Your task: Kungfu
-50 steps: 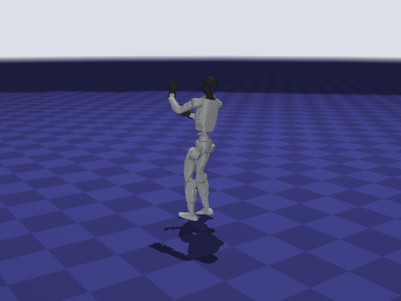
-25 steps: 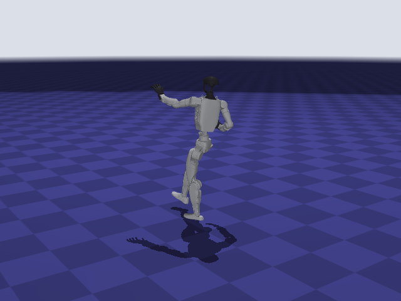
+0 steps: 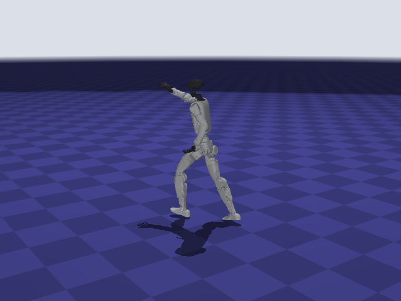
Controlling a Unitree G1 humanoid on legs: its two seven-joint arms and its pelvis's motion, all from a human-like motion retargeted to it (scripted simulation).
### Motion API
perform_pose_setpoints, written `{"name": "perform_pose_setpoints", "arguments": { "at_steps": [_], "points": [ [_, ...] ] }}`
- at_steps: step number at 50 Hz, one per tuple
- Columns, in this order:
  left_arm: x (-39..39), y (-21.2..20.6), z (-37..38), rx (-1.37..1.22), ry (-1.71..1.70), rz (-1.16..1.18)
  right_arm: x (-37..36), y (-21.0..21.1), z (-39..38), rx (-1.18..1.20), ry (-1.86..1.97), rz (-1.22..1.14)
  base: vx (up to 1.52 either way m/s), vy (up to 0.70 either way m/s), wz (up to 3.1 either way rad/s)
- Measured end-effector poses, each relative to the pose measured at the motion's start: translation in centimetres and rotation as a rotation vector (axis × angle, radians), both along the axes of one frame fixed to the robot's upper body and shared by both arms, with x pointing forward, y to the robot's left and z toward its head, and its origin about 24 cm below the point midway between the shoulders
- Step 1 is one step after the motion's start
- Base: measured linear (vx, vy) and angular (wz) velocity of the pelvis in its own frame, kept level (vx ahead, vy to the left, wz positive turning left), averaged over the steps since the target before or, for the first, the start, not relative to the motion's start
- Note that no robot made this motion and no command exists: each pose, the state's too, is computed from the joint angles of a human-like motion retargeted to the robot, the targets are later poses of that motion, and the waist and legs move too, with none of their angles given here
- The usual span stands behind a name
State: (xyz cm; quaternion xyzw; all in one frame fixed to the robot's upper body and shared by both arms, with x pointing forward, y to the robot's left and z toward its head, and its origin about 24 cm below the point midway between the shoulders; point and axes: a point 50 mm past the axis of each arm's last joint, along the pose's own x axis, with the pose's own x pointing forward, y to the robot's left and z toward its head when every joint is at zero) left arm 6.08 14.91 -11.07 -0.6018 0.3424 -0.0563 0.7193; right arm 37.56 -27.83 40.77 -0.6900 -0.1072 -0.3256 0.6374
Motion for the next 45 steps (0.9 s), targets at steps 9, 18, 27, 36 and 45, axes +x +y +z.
{"name": "perform_pose_setpoints", "arguments": {
  "at_steps": [9, 18, 27, 36, 45],
  "points": [
    [-0.3, 1.4, -0.8, 0.095, 0.172, 0.112, 1.3, 2.6, -4.5, -0.069, -0.269, 0.185, 0.25, 0.06, -0.27],
    [4.4, 9.3, 0.6, 0.463, 0.158, 0.188, 2.5, 5.7, -9.9, 0.08, -0.293, 0.42, 0.44, 0.12, -0.23],
    [22.9, 14.4, 11.2, 1.548, -0.447, -0.295, 0.8, 12.8, -10.4, 0.537, -0.323, 1.185, 0.44, -0.04, 0.97],
    [33.1, -4.2, 27.5, 1.303, -1.313, 0.27, -6.9, 23.0, -3.9, 0.724, -0.282, 2.04, 0.54, -0.09, 1.07],
    [25.9, -13.1, 45.8, 0.857, -2.136, 0.553, -14.2, 26.2, -0.2, 0.579, -0.068, 2.51, 0.7, -0.41, 0.32]
  ]
}}
